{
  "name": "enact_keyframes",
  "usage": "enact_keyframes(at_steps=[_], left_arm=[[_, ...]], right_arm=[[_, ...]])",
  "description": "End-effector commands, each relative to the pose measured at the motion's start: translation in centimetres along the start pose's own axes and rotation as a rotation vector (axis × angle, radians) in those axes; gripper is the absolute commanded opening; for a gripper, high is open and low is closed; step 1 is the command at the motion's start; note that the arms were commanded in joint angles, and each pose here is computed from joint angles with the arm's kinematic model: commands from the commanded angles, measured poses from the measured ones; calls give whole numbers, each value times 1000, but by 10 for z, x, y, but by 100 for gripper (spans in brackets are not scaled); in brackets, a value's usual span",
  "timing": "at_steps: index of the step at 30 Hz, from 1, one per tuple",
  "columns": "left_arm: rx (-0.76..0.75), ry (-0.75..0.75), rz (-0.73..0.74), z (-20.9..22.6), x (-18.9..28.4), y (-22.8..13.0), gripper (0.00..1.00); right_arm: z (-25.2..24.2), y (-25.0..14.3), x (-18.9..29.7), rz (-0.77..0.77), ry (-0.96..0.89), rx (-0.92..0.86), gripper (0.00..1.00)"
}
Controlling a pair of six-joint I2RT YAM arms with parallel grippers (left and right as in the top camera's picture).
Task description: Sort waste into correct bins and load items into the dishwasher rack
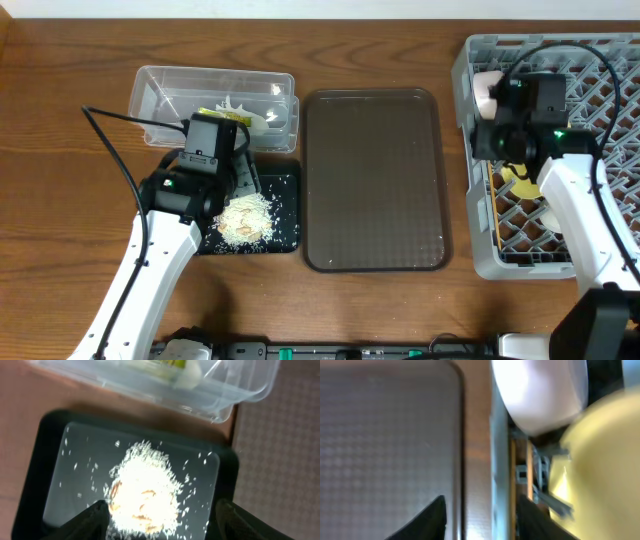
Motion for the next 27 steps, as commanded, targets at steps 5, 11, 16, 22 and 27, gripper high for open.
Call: enact_keyframes(at_steps=[5,11,16,22,27], left_arm=[[-182,-19,-9,-2,-2,3,72],[-195,26,207,12,3,-32,70],[-209,-6,153,16,26,-43,70],[-216,-122,-66,28,60,-67,77],[-174,-198,-224,43,76,-87,91]], right_arm=[[7,-6,3,31,-5,79,61],[1,-34,8,195,-23,-24,63],[3,-46,22,214,-25,-30,70],[6,-69,56,5,-21,-12,83],[3,-96,86,-251,-73,2,99]])
Point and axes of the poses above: each gripper's point midway between its finger pads, its own x axis back along the fingers, its own z axis along the line the jaws close on, y = z × x, the point moved 8 cm from there along x, back along the fingers, and after that the axes turned 3 degrees about x, right-handed, at the moved point
